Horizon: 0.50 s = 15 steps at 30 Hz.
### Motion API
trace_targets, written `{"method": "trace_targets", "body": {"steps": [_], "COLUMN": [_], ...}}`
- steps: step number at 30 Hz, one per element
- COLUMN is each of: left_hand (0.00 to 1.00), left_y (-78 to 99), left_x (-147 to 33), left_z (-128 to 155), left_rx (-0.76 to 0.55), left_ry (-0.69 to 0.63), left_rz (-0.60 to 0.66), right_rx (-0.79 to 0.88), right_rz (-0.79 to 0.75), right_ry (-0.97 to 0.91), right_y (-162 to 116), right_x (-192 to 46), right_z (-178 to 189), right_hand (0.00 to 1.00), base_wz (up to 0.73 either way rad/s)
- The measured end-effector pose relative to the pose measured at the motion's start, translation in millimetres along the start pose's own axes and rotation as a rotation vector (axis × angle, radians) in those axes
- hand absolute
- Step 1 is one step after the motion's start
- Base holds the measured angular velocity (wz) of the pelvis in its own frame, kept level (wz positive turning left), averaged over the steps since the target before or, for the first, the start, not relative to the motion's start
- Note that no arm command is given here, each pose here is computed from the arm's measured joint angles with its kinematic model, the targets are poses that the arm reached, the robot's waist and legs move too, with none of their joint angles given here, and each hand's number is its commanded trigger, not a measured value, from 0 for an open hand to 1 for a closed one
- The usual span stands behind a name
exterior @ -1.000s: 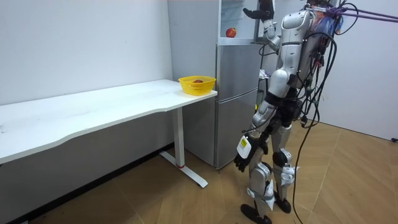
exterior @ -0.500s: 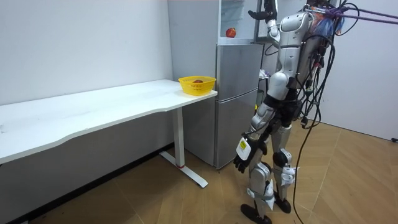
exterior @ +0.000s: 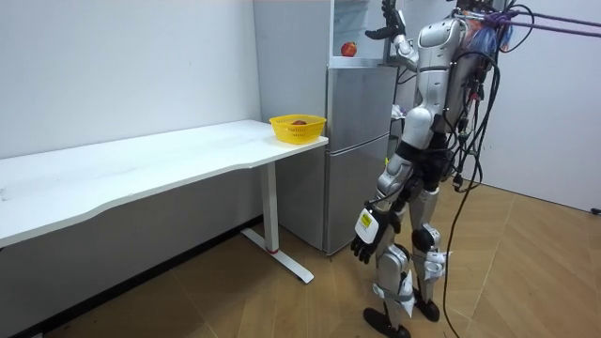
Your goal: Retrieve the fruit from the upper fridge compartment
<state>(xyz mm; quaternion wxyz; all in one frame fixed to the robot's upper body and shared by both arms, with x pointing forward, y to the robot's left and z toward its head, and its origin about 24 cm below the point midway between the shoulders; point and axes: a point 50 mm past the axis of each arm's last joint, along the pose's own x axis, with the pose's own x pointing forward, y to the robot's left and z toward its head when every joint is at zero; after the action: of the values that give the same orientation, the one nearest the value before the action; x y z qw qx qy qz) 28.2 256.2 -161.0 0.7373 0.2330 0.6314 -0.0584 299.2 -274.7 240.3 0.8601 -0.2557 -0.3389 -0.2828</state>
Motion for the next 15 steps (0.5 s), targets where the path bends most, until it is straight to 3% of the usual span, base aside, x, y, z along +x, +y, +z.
{"method": "trace_targets", "body": {"steps": [6,15], "left_hand": [0.0,0.0], "left_y": [1.2,9.2], "left_x": [-1.0,-3.5], "left_z": [-1.0,-14.2], "left_rx": [0.003,-0.013], "left_ry": [-0.006,0.026], "left_rz": [-0.003,0.001], "right_rx": [0.08,0.023], "right_rz": [0.034,0.077], "right_ry": [0.098,0.169], "right_y": [3.4,0.0], "right_x": [10.3,13.1], "right_z": [-10.6,-27.8], "right_hand": [0.0,0.0], "base_wz": [0.0,0.03]}}
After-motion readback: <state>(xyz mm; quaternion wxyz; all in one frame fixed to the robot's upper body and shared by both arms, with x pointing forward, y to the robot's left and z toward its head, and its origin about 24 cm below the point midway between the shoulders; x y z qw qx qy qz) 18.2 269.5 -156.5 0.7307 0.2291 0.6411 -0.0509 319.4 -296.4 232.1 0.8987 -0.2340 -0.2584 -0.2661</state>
